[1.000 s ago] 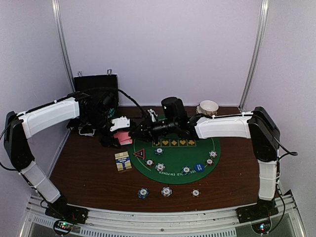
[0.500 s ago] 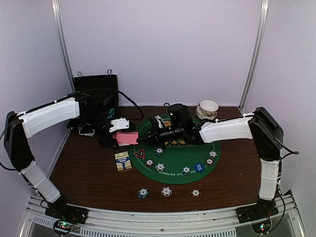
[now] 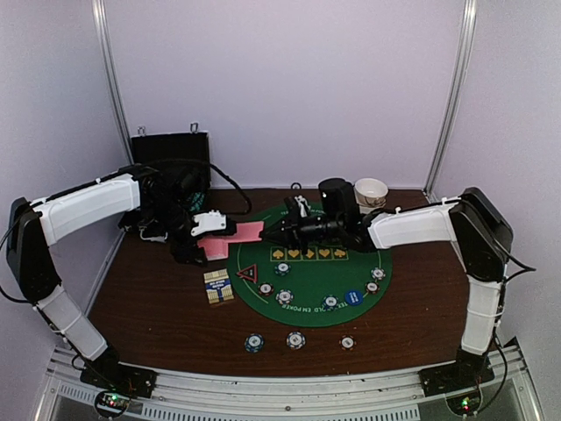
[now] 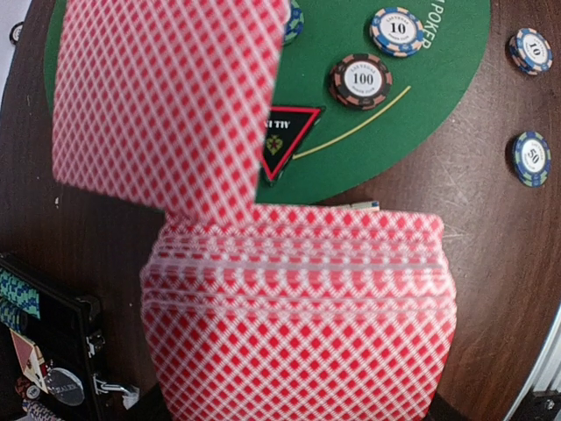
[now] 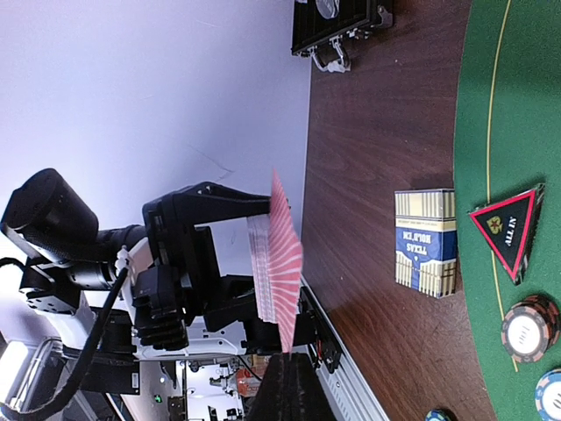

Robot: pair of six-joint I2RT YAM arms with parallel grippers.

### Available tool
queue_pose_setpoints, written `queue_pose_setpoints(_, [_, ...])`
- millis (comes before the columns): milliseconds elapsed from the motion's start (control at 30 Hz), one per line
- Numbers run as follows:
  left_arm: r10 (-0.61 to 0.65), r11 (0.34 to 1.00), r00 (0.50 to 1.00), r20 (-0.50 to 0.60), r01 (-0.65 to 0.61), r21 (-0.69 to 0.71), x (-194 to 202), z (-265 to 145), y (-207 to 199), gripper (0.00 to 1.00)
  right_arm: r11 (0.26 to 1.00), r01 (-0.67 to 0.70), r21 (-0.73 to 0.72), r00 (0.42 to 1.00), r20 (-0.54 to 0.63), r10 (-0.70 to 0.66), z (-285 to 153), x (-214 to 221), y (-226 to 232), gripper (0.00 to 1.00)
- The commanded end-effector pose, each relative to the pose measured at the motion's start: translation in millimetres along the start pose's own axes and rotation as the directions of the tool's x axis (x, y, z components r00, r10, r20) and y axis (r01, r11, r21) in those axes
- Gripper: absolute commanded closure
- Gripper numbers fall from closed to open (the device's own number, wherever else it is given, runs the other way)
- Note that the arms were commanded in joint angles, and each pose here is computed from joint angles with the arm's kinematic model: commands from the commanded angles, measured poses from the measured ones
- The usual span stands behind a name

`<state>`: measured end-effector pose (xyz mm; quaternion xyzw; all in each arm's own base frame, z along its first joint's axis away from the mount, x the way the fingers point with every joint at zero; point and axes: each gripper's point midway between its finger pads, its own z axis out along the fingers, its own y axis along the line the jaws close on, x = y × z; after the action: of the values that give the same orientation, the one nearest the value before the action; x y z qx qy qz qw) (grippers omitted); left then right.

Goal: Distribute texas hold em gaming equipment

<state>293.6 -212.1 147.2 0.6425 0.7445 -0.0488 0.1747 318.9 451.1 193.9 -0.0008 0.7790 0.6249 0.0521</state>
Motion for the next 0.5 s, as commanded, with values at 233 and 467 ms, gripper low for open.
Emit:
queue_pose_setpoints(233, [-0.026,1.000,1.000,-0.001,0.026,-0.015,13.8,-13.1,-3.9,0.51,1.000,-0.004,0.018,1.000,0.011,0.003,3.3,-31.8,-21.2,1.00])
queue_pose_setpoints(467, [-0.036,0.999,0.999,0.014,0.037,-0.003,13.7,-18.1,-9.8,0.52,0.997,-0.012,0.070,1.000,0.007,0.012,31.5,-61.5,-51.9,1.00])
